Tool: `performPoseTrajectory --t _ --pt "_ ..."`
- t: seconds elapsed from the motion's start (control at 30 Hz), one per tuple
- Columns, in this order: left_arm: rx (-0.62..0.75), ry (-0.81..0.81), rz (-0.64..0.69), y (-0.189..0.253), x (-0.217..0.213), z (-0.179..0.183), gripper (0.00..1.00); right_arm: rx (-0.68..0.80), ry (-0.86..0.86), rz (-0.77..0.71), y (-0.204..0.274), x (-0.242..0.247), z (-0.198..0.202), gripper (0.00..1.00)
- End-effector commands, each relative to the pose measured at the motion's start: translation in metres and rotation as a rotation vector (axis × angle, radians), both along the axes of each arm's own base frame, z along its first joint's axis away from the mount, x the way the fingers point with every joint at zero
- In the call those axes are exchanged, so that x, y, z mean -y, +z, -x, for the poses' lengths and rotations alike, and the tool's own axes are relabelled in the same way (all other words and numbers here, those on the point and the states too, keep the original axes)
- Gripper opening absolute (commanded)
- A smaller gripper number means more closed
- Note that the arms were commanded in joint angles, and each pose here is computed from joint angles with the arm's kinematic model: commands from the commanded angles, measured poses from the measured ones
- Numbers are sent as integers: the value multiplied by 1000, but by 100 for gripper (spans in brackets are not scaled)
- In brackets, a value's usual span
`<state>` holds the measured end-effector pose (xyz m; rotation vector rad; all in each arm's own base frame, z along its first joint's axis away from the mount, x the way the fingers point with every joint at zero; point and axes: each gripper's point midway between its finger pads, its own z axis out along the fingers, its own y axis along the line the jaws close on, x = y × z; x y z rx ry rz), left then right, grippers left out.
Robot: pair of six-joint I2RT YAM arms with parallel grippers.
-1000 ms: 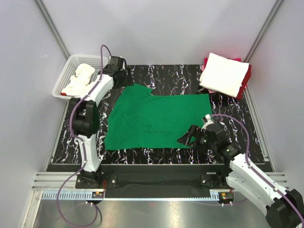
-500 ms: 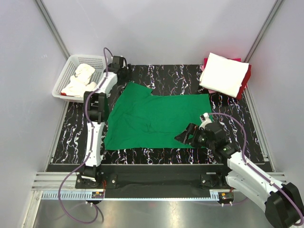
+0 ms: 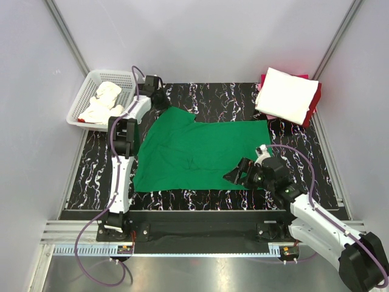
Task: Fold and stack the t-shirts
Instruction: Fold the tshirt
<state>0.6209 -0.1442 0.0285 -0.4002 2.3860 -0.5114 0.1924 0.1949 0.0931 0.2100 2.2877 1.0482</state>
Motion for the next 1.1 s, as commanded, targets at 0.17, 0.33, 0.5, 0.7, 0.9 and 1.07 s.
performPoseTrajectory --t 0.17,0.33,0.5,0.7,0.9,1.07 --pt "-58 -37 -10 4 2 18 0 15 1 -7 4 -5 -8 98" --pt "-35 -34 -40 58 -7 47 0 9 -162 147 24 25 -46 100" --pt "-73 11 -109 90 -27 88 0 -18 -295 200 70 74 -121 91" --pt "-176 -41 -128 93 -25 130 0 -84 -416 321 47 125 -199 64" --pt "-241 10 -199 97 -49 174 0 -114 -450 438 28 153 -247 62" --pt "-155 27 -243 134 -64 199 0 -127 -509 544 20 176 -267 62"
